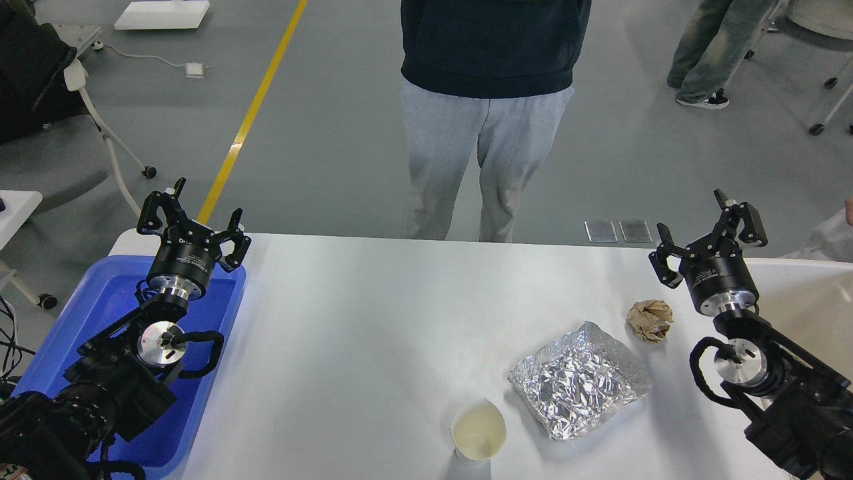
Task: Tidy desktop
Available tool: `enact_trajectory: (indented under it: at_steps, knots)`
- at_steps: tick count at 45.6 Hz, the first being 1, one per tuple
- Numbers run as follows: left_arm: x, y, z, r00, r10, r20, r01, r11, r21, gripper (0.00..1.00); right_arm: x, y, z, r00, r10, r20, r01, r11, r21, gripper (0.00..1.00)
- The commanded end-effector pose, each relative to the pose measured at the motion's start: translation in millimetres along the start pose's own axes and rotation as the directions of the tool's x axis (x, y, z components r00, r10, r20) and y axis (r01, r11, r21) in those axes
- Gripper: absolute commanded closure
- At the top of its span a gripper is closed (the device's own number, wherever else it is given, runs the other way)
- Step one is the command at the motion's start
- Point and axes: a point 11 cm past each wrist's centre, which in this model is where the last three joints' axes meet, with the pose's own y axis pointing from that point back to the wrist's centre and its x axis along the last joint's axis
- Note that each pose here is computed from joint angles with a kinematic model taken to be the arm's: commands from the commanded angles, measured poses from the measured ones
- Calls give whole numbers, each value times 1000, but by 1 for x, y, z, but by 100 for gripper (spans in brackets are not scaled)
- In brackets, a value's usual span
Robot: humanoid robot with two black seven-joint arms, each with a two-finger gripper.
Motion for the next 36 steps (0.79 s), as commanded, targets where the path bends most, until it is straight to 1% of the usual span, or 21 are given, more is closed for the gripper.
enact_trajectory:
  at_steps: [1,10,18,36]
  knots:
    - [0,0,0,1000,-1,0,1,1000,-1,0,5,-1,-9,1000,3,-16,-3,1000,11,0]
    - [0,0,0,1000,0,0,0,1000,0,0,23,4,-19,998,25,-56,-24,1000,13,0]
    - [0,0,0,1000,2,1,-2,1000,0,0,30,16,-8,998,43,-41,-43,999,-7,0]
    - [0,0,0,1000,-2,-2,2,1000,0,0,15,12,-12,999,-10,-37,9,999,-32,0]
